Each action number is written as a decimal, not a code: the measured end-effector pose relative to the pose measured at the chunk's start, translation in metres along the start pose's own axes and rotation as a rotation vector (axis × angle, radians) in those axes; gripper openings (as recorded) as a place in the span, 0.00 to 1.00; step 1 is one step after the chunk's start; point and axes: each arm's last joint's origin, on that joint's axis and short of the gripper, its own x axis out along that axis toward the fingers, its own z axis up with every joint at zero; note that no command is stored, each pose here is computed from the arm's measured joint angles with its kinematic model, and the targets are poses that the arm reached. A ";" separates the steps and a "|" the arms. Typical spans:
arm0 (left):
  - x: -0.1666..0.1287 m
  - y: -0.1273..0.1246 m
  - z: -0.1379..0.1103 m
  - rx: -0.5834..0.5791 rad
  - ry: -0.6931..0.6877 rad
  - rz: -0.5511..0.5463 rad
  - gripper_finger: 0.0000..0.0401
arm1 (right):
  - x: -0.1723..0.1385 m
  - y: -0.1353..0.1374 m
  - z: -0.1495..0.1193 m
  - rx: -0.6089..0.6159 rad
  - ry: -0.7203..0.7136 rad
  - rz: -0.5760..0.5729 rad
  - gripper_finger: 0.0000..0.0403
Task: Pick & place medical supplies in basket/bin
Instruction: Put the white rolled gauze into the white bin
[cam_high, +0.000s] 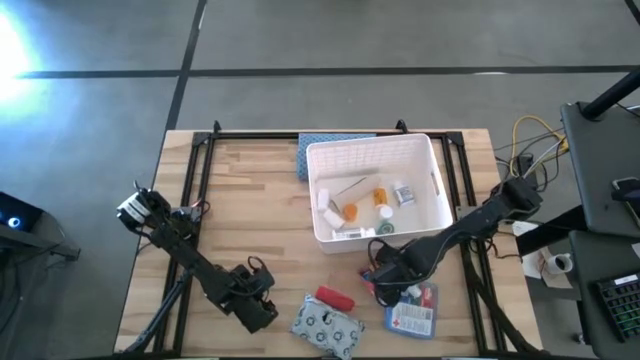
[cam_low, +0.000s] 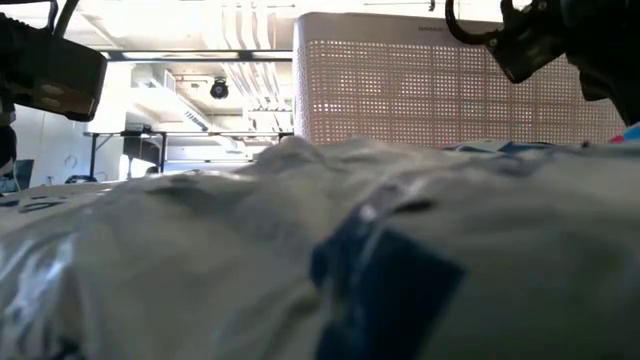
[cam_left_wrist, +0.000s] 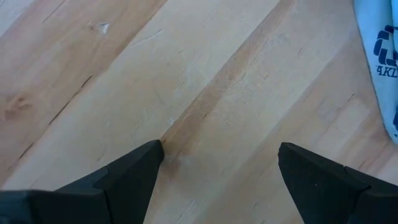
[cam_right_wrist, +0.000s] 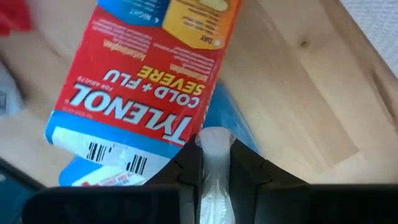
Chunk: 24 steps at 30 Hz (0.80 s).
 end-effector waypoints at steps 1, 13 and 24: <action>0.000 0.000 0.000 -0.001 0.000 -0.001 0.77 | 0.000 -0.001 0.000 -0.006 0.002 -0.005 0.10; -0.001 0.000 0.001 -0.027 -0.002 -0.002 0.77 | 0.005 -0.005 0.002 0.089 -0.079 -0.082 0.20; -0.001 0.000 0.002 -0.028 -0.004 -0.003 0.77 | 0.006 -0.002 0.001 0.132 -0.029 -0.047 0.28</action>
